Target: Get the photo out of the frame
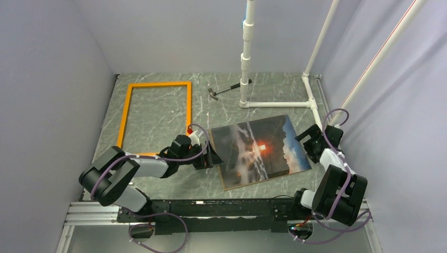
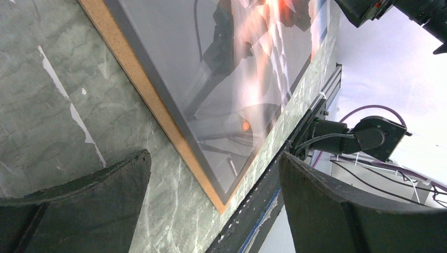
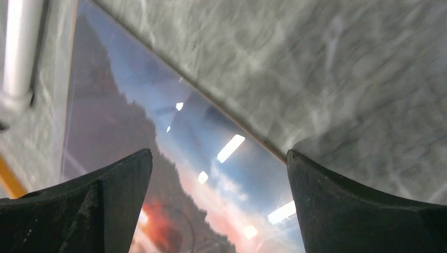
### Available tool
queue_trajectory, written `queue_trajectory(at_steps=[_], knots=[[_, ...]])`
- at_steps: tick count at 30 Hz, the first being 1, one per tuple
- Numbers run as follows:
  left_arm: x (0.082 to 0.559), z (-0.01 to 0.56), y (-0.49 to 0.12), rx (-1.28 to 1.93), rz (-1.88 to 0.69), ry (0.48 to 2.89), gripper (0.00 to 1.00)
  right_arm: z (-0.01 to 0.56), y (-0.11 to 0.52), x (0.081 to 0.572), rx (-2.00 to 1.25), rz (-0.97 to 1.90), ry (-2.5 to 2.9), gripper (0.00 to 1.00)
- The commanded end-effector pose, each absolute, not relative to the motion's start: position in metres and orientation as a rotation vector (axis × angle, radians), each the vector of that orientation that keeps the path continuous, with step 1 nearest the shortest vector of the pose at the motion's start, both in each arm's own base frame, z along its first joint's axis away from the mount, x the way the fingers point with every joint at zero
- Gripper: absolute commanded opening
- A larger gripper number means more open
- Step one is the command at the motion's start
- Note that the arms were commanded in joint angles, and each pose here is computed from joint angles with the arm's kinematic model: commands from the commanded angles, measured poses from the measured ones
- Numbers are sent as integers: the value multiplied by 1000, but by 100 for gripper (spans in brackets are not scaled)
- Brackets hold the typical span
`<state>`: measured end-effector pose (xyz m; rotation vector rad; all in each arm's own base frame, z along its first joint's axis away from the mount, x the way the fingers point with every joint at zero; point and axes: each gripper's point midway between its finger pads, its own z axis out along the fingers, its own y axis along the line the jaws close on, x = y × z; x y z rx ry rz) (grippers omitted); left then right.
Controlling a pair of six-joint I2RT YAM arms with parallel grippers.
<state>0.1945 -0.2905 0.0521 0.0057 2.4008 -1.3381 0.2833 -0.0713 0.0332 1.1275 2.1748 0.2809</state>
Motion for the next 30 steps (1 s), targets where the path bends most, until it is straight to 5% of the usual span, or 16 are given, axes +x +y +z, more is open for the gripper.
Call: queue_trajectory(at_steps=[1,24,30], knots=[[192,43,-283,10,-1275,2442,95,20,-6,245,1165,599,2312,99],[180,65,-287,48,-1365,2434,93,62,-23,247,1004,410,2323,98],[184,65,-283,48,-1298,2461,93,50,-59,224,1320,99,2286,92]])
